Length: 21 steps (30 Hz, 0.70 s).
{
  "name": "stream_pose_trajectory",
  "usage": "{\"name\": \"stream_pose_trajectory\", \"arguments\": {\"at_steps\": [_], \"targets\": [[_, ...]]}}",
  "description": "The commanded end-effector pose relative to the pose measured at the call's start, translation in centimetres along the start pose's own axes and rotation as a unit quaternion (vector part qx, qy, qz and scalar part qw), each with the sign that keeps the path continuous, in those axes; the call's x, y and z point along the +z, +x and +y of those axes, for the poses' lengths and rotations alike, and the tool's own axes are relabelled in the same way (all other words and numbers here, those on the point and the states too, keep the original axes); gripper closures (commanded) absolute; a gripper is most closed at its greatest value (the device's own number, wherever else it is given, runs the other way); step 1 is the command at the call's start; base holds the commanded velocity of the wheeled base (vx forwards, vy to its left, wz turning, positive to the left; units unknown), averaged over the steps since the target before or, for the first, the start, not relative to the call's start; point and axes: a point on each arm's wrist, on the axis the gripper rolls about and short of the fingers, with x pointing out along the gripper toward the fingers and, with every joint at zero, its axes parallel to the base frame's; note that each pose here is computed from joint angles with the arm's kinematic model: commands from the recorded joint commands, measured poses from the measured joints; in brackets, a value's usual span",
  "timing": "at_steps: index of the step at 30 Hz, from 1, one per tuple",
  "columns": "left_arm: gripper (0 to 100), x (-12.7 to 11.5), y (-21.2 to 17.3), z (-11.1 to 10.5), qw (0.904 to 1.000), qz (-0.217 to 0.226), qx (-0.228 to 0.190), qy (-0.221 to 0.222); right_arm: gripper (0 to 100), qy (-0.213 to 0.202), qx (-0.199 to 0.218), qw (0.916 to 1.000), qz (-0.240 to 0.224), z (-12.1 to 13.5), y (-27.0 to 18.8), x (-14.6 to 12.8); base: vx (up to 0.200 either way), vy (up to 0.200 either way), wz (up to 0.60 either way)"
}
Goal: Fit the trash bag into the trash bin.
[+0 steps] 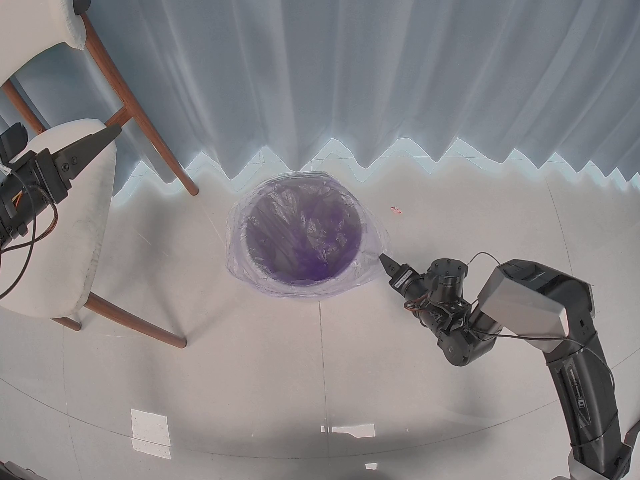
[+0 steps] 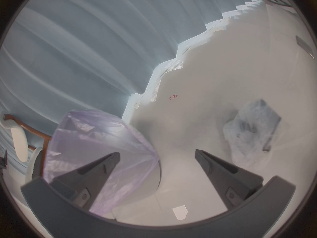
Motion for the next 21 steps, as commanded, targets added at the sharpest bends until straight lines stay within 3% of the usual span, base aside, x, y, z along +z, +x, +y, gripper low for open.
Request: {"name": "stream_pose_trajectory", "arguments": {"at_steps": [1, 4, 5, 7, 10, 13, 19, 21], "targets": [[0, -0.4, -1.1, -0.9, 1.0, 0.004, -0.006, -0.002, 0, -0.02, 0.06, 0.9979, 0.008, 4.6, -7.5, 4.8, 0.0, 0.0, 0.0], [0, -0.6, -1.1, -1.1, 0.9999, 0.006, -0.01, -0.004, 0, -0.035, 0.067, 0.9971, 0.01, 4.9, -8.5, 5.3, 0.0, 0.0, 0.0], [0, -0.8, -1.7, -1.6, 0.9999, 0.007, -0.012, -0.005, 0, -0.096, 0.078, 0.9923, 0.003, 5.5, -10.3, 6.2, 0.0, 0.0, 0.0], [0, -1.1, -2.1, -1.9, 0.9998, 0.011, -0.013, -0.007, 0, -0.143, 0.079, 0.9865, -0.003, 5.6, -10.9, 6.5, 0.0, 0.0, 0.0], [0, -1.4, -2.2, -2.3, 0.9996, 0.015, -0.022, -0.011, 0, -0.17, 0.086, 0.9817, -0.014, 5.9, -11.4, 6.8, 0.2, 0.0, 0.0], [0, -1.6, -1.5, -2.9, 0.9987, 0.022, -0.04, -0.022, 0, -0.167, 0.096, 0.9808, -0.025, 6.5, -12.1, 7.4, 0.2, 0.0, 0.0], [0, -3.2, 0.4, -3.5, 0.9946, 0.074, -0.042, -0.059, 0, -0.126, 0.11, 0.9854, -0.034, 7.6, -14.3, 8.4, 0.0, 0.0, 0.0], [0, -3.4, 0.5, -3.6, 0.9939, 0.079, -0.048, -0.061, 0, -0.127, 0.118, 0.9847, -0.019, 7.9, -15.1, 7.3, 0.0, 0.0, 0.0]]}}
